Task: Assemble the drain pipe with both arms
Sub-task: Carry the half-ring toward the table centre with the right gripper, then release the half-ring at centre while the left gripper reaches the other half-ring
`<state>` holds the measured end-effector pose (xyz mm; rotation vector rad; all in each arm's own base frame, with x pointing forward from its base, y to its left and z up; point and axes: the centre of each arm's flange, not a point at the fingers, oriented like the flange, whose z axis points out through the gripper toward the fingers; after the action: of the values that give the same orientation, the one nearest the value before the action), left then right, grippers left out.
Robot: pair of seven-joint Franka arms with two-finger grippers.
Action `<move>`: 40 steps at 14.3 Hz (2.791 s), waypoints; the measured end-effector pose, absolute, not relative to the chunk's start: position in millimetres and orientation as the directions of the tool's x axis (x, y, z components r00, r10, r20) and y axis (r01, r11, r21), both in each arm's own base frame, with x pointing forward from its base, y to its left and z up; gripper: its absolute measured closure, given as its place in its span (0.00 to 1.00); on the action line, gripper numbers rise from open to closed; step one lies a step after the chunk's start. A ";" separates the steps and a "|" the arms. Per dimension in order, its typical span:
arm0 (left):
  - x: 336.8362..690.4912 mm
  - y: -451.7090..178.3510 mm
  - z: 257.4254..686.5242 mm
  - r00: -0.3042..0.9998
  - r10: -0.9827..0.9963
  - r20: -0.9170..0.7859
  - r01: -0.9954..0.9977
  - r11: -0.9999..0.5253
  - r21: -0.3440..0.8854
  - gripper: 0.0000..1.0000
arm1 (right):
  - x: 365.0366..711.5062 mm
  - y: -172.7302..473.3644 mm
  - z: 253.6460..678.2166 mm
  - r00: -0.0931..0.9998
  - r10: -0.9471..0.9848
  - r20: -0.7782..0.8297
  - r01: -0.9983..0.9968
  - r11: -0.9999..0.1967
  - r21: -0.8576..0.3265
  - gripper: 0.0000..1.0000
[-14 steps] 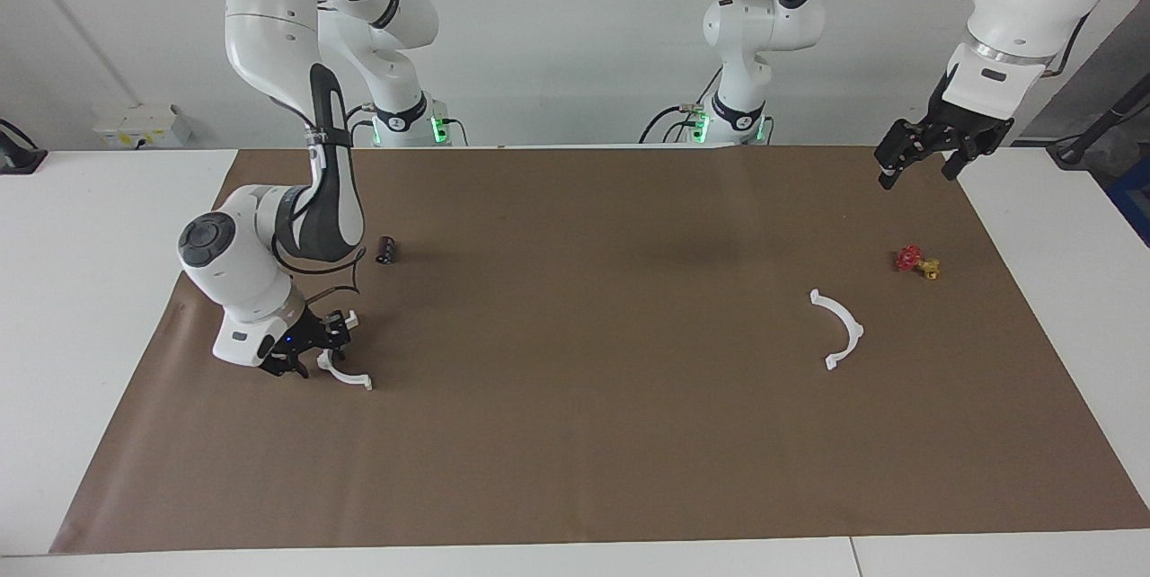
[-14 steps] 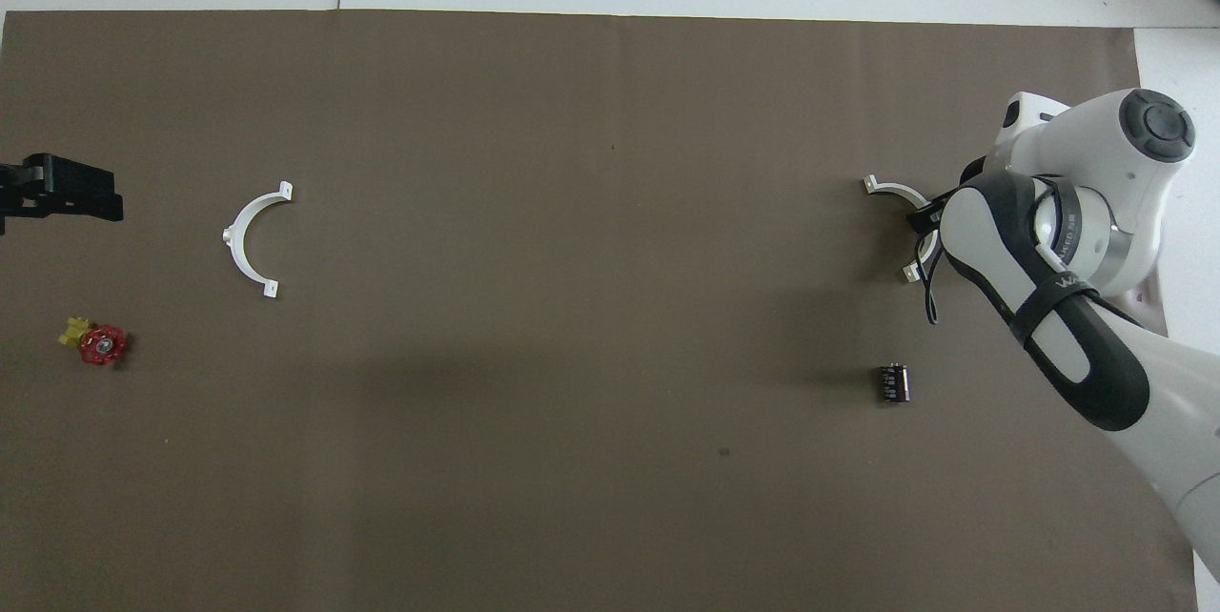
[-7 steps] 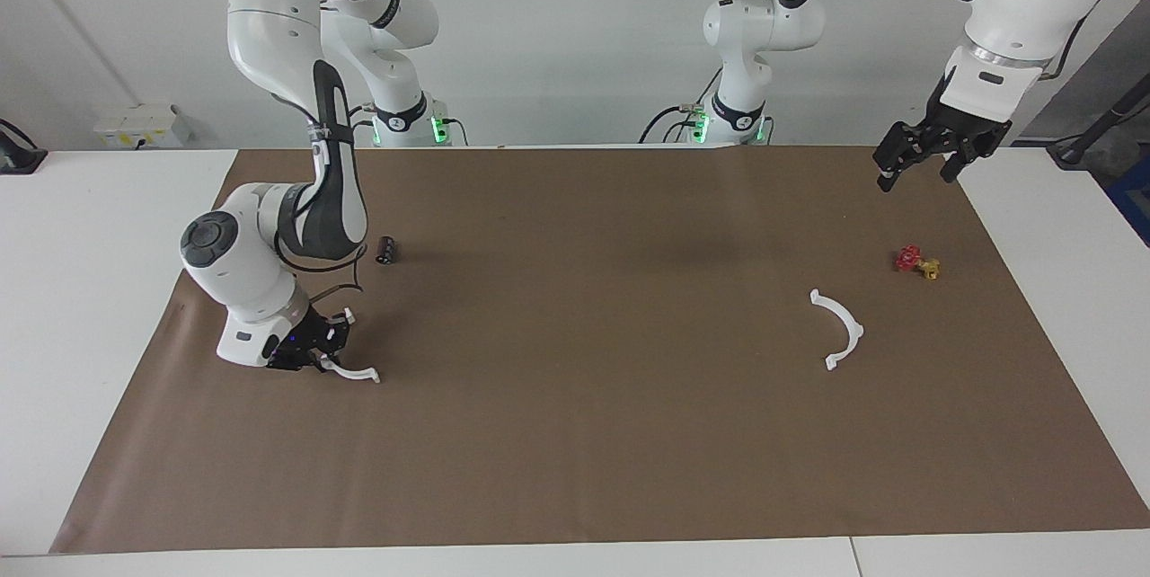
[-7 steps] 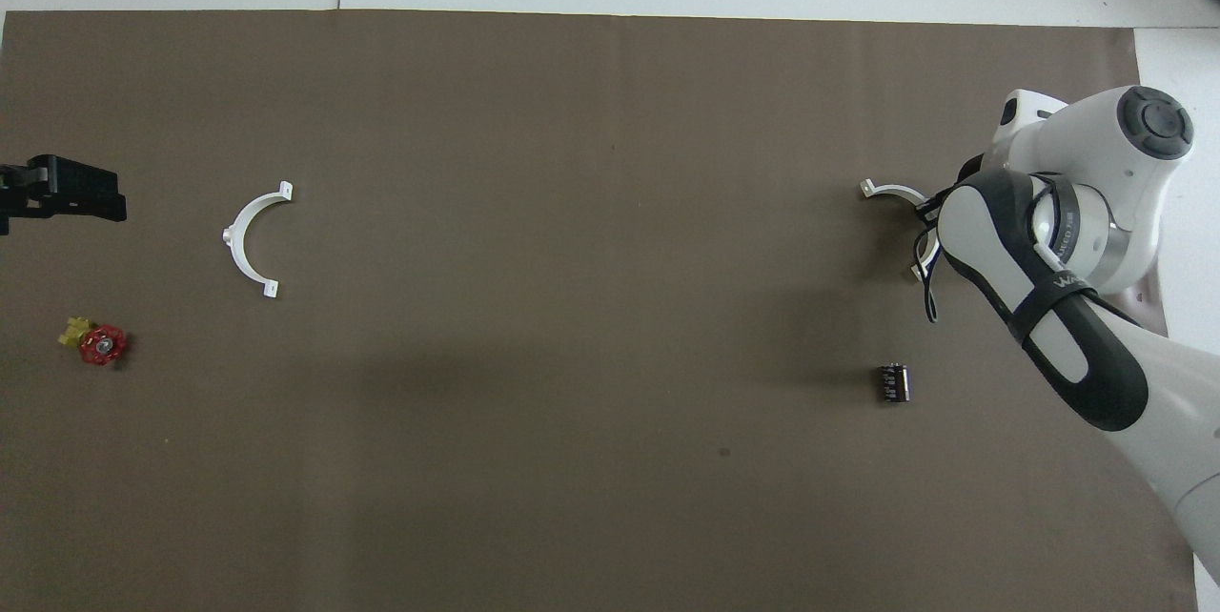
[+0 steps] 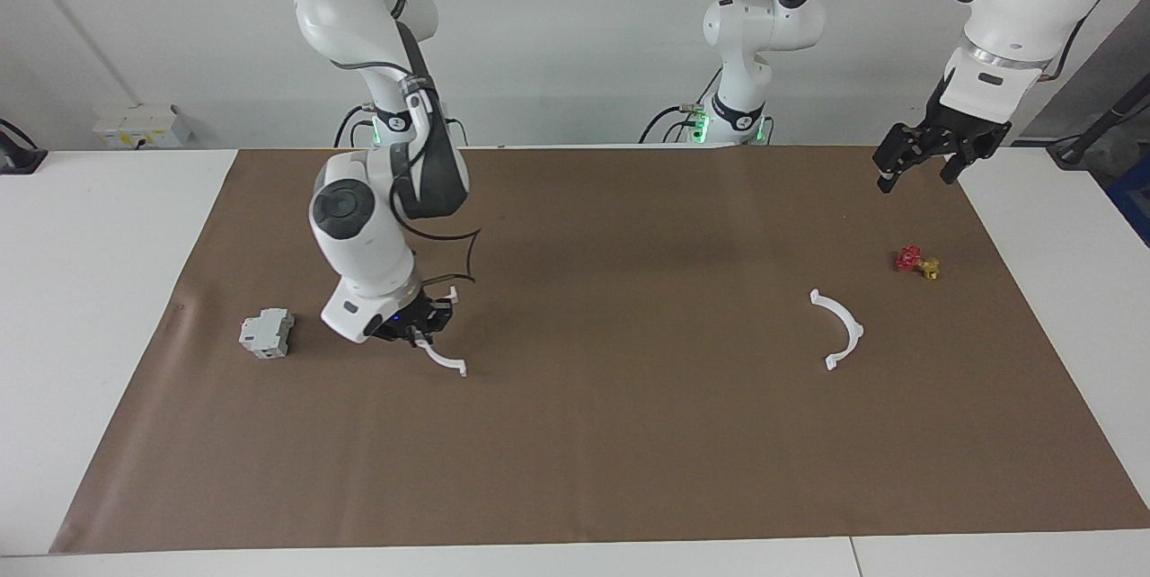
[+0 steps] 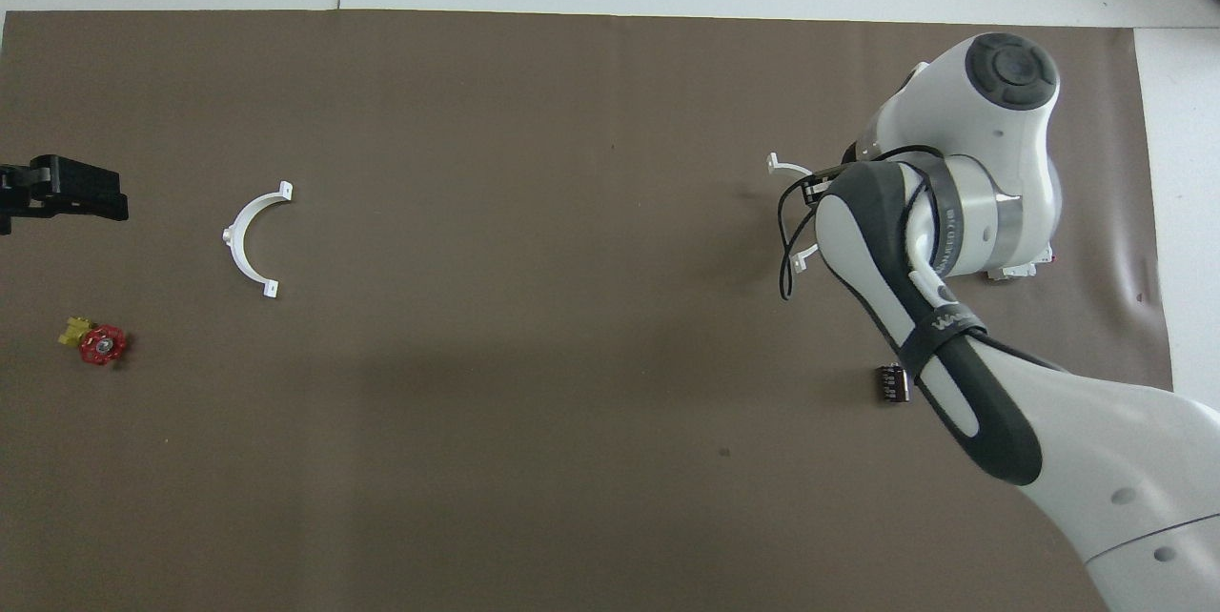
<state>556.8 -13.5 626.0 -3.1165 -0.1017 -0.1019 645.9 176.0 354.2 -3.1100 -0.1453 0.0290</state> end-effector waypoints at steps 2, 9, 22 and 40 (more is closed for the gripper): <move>556.9 -13.5 626.0 0.996 0.064 0.066 0.066 -0.998 -0.020 0.00 | 633.1 228.5 347.4 1.000 0.022 -0.004 0.022 -0.999 -0.030 0.79; 556.9 -13.5 626.0 0.996 0.064 0.067 0.066 -0.998 -0.020 0.00 | 592.9 340.0 314.1 0.999 0.007 0.031 0.008 -1.000 -0.006 0.79; 557.0 -13.5 625.9 0.996 0.064 0.068 0.066 -0.998 -0.019 0.00 | 580.2 350.2 292.0 0.997 0.058 0.047 0.056 -0.998 0.026 0.79; 563.9 -9.2 486.8 0.973 0.125 0.194 0.126 -0.992 0.008 0.00 | 618.6 92.4 497.6 0.990 -0.121 0.077 -0.122 -0.992 0.010 0.00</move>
<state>563.9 -9.2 486.8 -3.1160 -0.1981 -0.3054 618.6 92.4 497.6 -3.1477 0.1927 -0.1202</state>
